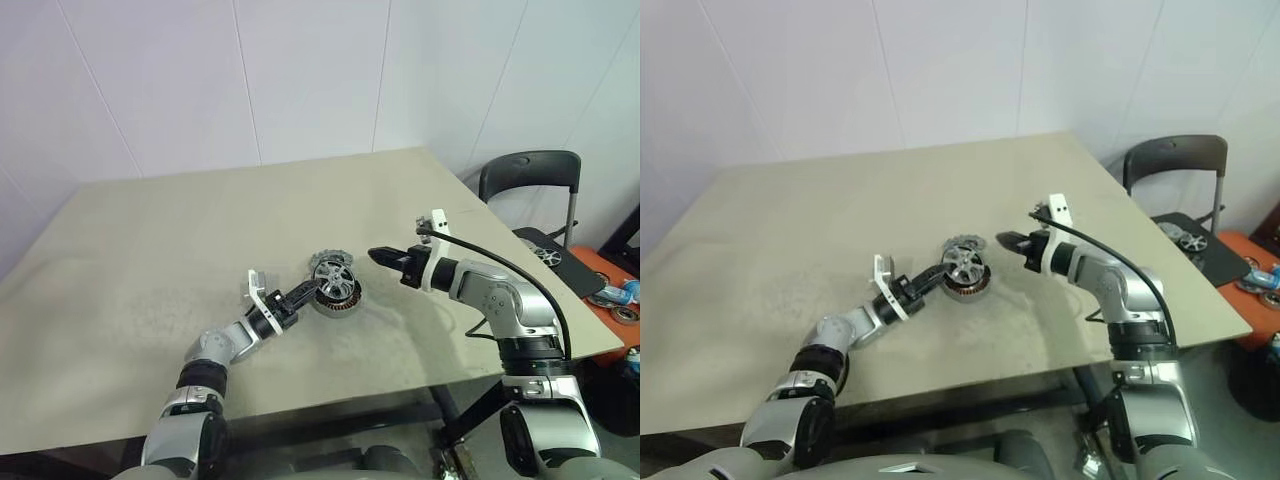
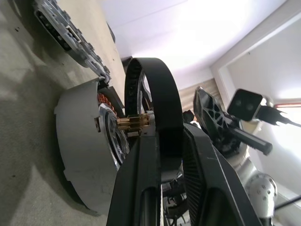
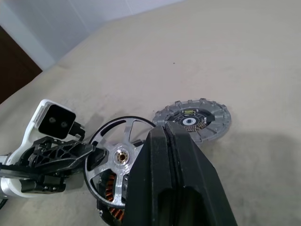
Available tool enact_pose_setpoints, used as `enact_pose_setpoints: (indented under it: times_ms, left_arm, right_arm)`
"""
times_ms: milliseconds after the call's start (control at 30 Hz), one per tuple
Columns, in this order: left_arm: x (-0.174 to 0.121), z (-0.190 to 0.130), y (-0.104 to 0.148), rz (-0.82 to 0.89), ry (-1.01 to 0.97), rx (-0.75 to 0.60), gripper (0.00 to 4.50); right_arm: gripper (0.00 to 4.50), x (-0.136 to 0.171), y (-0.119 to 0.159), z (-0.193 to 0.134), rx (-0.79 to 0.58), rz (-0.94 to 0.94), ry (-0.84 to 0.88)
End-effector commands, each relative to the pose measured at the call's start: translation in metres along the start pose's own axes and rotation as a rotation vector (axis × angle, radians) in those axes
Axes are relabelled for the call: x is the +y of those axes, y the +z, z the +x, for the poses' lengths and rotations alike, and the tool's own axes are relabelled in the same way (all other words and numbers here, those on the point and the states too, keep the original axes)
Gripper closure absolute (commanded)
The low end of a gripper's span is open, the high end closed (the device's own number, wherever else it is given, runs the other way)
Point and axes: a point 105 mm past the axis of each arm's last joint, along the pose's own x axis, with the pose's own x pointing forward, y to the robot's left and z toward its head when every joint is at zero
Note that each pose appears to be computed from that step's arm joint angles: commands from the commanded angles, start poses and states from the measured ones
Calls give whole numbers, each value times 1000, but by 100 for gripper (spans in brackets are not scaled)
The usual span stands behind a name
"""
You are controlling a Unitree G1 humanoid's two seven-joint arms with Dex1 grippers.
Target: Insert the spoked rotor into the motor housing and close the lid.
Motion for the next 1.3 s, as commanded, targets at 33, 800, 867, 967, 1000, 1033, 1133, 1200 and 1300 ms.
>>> enact_pose_setpoints:
  times_ms: [33,800,867,967,1000,1033,1133,1200,1300]
  left_arm:
    - [30,-23,-17,-47,159,44,415]
    - [-89,-36,13,46,-74,-49,415]
    - [-82,-34,9,30,-49,-34,415]
    - [-65,-29,3,4,10,-9,415]
    - [-62,-26,2,3,23,-5,415]
    - [-61,-21,4,4,30,-8,415]
    - [-68,-6,9,20,10,-9,415]
    - [-72,0,10,25,-4,1,415]
    - [-74,7,9,27,-4,12,415]
  right_arm:
    - [450,11,9,2,-22,-40,33]
    - [450,13,-4,9,0,-44,38]
    - [450,13,-4,10,-2,-42,38]
    - [450,13,-4,11,-6,-41,37]
    - [450,13,-3,11,-7,-40,38]
    - [450,13,-4,11,-9,-39,36]
    - [450,14,-6,12,-9,-36,35]
    - [450,14,-6,11,-10,-34,33]
    - [450,13,-7,10,-13,-32,28]
